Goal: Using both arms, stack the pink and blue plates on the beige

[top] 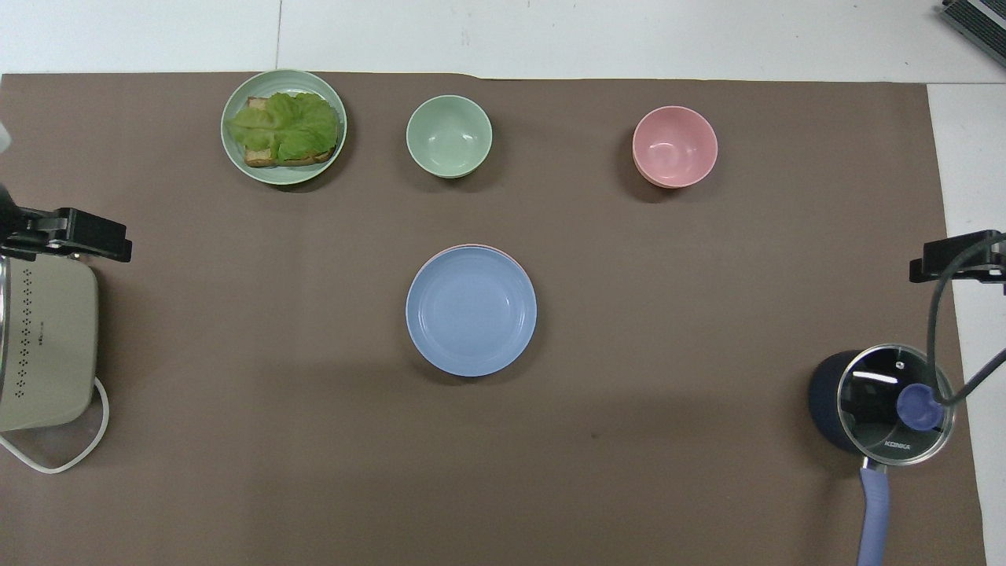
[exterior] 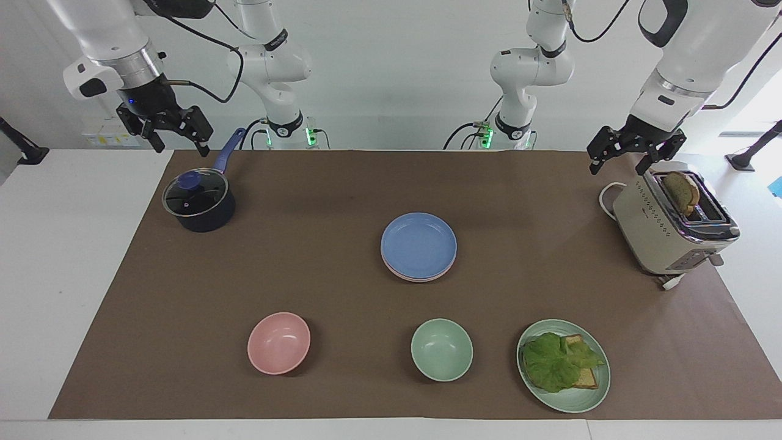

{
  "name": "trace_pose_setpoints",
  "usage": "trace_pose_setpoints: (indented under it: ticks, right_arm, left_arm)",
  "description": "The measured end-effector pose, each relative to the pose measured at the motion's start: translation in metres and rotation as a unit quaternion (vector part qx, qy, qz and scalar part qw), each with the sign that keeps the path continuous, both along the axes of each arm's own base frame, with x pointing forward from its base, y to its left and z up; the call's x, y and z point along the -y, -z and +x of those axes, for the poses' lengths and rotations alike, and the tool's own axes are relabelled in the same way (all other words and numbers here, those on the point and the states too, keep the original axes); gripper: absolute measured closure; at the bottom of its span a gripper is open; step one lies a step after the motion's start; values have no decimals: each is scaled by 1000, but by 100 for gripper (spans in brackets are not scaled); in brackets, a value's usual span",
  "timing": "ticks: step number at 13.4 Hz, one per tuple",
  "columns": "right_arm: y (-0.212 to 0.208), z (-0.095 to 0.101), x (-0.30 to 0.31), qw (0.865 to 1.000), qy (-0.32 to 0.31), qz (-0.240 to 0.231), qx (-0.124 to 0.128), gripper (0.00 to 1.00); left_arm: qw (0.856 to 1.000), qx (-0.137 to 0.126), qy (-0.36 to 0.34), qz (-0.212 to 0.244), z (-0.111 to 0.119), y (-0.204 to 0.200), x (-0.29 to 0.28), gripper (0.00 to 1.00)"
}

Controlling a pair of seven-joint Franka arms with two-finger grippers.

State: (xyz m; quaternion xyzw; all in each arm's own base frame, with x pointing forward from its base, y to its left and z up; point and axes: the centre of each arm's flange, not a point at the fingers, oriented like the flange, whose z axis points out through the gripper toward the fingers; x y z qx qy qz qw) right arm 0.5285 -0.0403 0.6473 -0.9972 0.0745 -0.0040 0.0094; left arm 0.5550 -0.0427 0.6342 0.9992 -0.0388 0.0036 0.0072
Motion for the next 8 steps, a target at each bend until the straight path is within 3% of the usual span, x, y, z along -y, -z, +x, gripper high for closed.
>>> trace_pose_setpoints:
  ticks: [8]
  right_arm:
    - [7,-4,-2,999,-35,-8,-14,0]
  left_arm:
    - [1000,0,0,0,0,0,0,0]
